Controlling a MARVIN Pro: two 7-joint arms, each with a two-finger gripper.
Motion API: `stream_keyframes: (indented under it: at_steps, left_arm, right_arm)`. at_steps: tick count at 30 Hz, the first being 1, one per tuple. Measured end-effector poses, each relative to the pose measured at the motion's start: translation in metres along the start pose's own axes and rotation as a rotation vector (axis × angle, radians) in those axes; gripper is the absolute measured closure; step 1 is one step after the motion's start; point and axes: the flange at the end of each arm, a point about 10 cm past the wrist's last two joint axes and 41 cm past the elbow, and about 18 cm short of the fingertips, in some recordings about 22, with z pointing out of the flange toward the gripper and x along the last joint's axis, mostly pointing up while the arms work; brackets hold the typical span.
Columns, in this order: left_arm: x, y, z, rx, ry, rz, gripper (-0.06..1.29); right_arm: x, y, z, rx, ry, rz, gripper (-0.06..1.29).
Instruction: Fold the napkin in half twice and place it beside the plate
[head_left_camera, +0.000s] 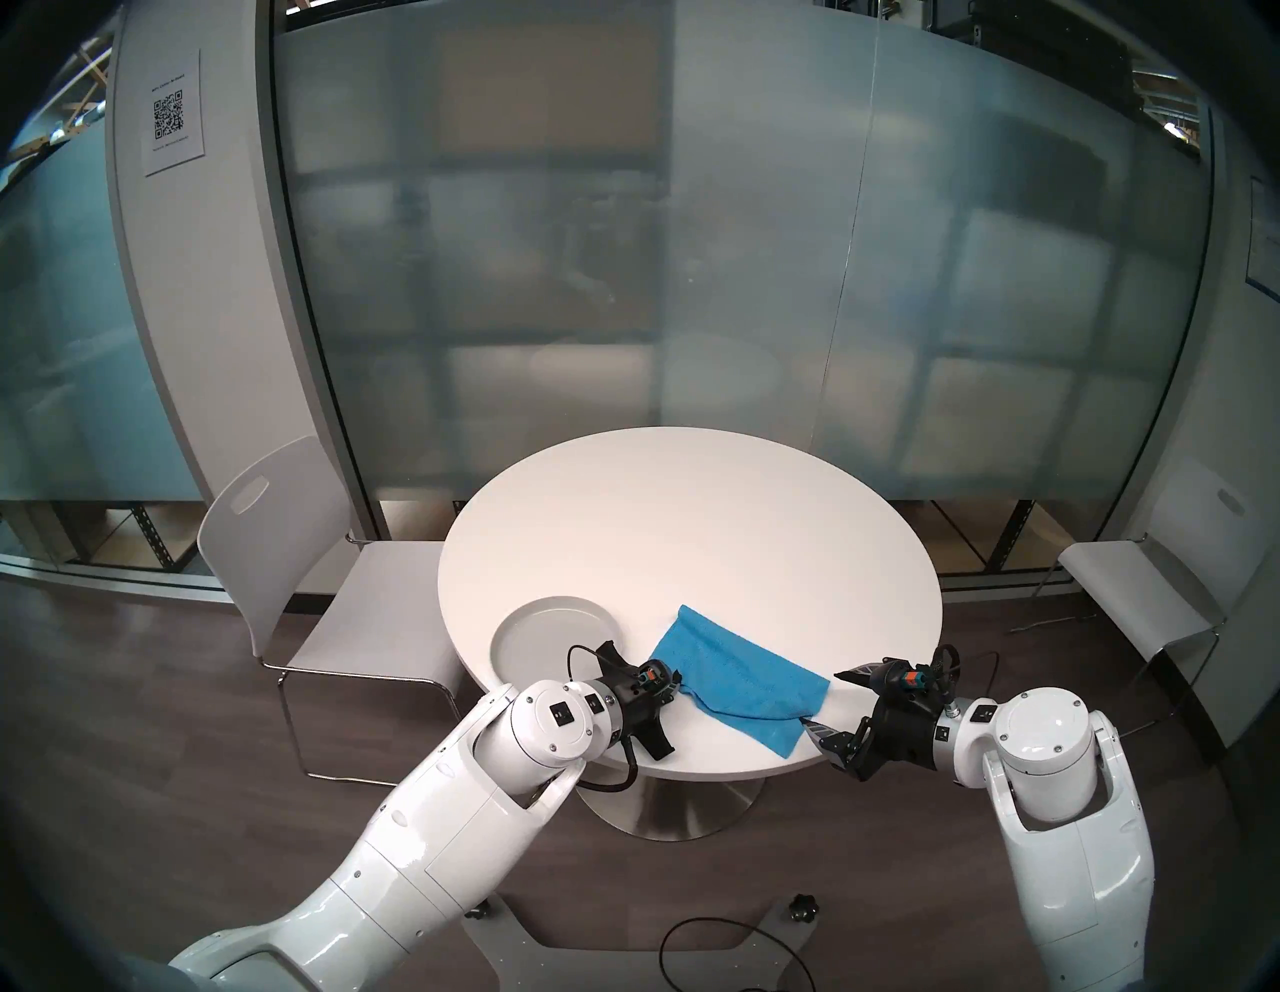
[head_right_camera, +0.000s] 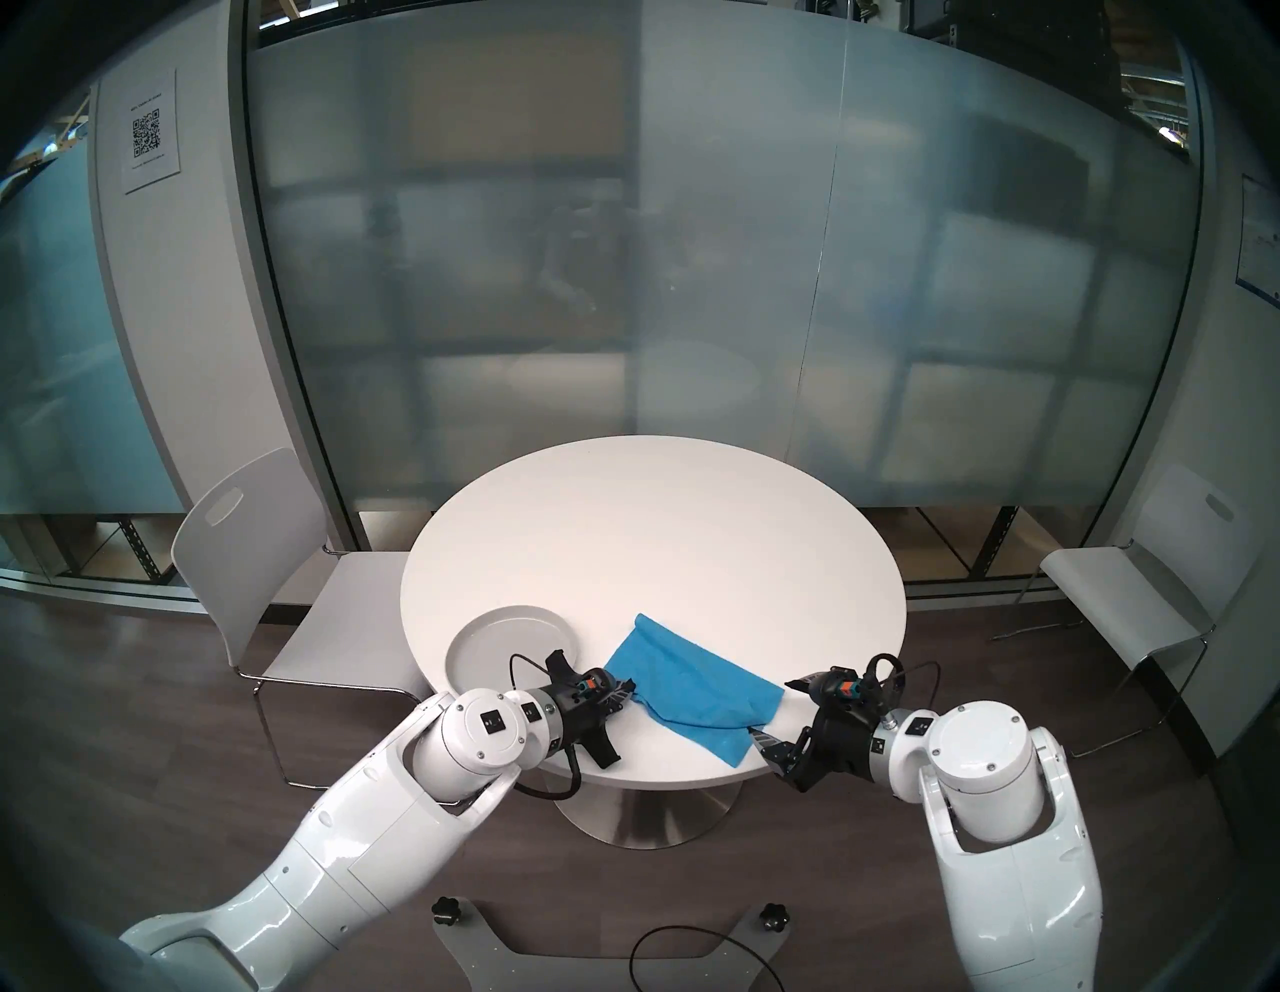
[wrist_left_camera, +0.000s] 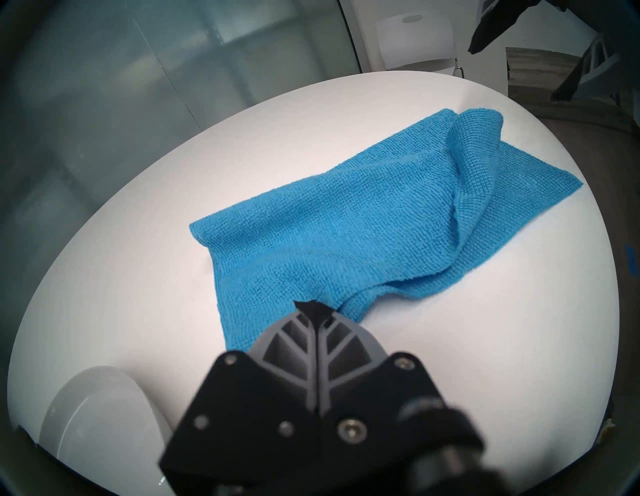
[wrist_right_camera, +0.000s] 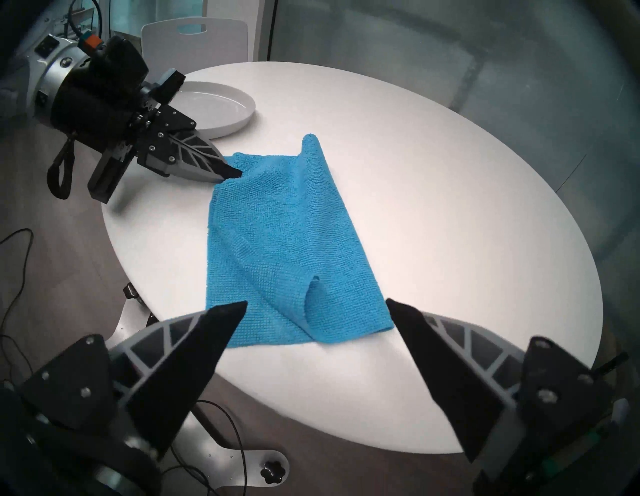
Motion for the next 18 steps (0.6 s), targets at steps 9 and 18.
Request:
stream_keyframes:
  at_steps: [9,18]
  left_arm:
    - [0.001,0.001,0.001,-0.002,0.003,-0.005,1.25]
    - [0.002,0.001,0.002,-0.004,0.006,-0.012,1.25]
  right_arm:
    - [0.001,-0.031,0.017,0.066,0.023,0.017,0.88]
    - [-0.009,-0.039,0.033,0.069,-0.005,0.03,1.04]
